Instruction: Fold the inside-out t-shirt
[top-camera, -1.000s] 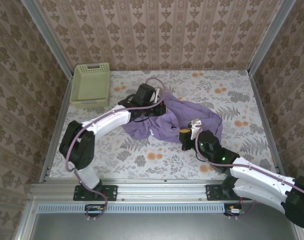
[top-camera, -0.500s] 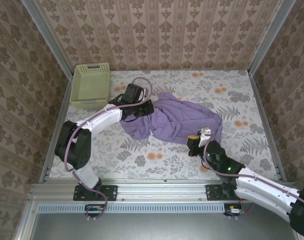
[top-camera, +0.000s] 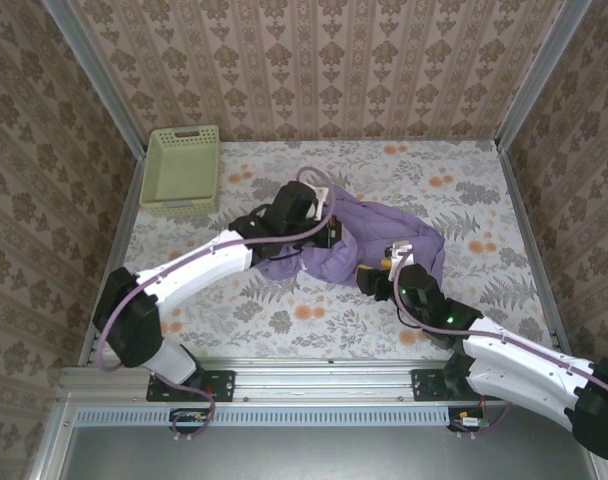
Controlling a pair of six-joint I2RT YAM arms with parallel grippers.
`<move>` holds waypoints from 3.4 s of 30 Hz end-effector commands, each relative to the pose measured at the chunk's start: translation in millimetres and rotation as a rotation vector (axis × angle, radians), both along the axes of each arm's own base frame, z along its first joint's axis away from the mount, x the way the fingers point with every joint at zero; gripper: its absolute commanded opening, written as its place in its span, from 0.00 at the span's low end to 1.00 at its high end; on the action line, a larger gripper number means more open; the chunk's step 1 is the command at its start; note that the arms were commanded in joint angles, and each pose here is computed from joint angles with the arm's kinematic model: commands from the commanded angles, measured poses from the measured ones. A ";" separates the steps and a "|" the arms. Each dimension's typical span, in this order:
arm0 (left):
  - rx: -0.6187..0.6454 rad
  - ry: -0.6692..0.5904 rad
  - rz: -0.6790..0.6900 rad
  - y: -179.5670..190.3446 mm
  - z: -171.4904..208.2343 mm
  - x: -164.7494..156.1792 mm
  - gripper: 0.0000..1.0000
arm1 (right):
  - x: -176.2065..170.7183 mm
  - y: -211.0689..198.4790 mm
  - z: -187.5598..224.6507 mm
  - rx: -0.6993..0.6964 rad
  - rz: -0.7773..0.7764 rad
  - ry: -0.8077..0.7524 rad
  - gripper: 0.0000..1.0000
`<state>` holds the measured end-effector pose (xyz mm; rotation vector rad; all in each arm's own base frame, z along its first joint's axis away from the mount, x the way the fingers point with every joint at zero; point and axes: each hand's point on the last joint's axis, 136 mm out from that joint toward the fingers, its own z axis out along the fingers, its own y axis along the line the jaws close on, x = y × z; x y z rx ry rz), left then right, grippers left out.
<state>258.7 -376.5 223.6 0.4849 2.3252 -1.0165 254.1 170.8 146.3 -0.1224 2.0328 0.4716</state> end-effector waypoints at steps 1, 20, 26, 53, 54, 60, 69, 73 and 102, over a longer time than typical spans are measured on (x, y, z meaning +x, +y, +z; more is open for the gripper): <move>-0.037 -0.130 -0.040 -11.9 37.2 -9.9 0.00 | 2.3 9.4 7.9 0.037 0.036 -0.013 0.79; 0.369 -0.011 0.340 154.1 -61.5 63.3 0.71 | 42.6 21.3 -17.8 -0.040 -0.066 0.114 1.00; 0.516 0.139 0.441 199.1 -130.7 95.1 0.80 | 50.8 25.6 -62.8 -0.154 -0.106 0.290 1.00; 0.183 -0.236 0.639 242.5 65.7 48.2 0.00 | 174.3 -25.8 42.1 -0.181 -0.258 0.233 0.00; 0.165 -0.246 0.621 236.3 70.2 40.0 0.00 | 182.6 -19.6 47.3 -0.180 -0.241 0.229 0.00; 0.071 -0.188 0.385 143.0 50.5 1.5 0.00 | 215.6 -3.6 51.4 -0.144 -0.190 0.270 0.08; 0.099 -0.067 0.117 40.6 -16.5 -21.8 0.63 | 169.8 -53.0 35.1 -0.162 -0.297 0.318 0.72; 0.163 -0.042 0.215 83.4 -38.2 -7.6 0.70 | 125.4 -47.8 18.7 -0.116 -0.249 0.365 0.76; 0.431 -0.041 -0.074 25.5 -148.7 -17.7 0.80 | 40.2 -6.3 -55.9 -0.161 -0.109 0.431 0.11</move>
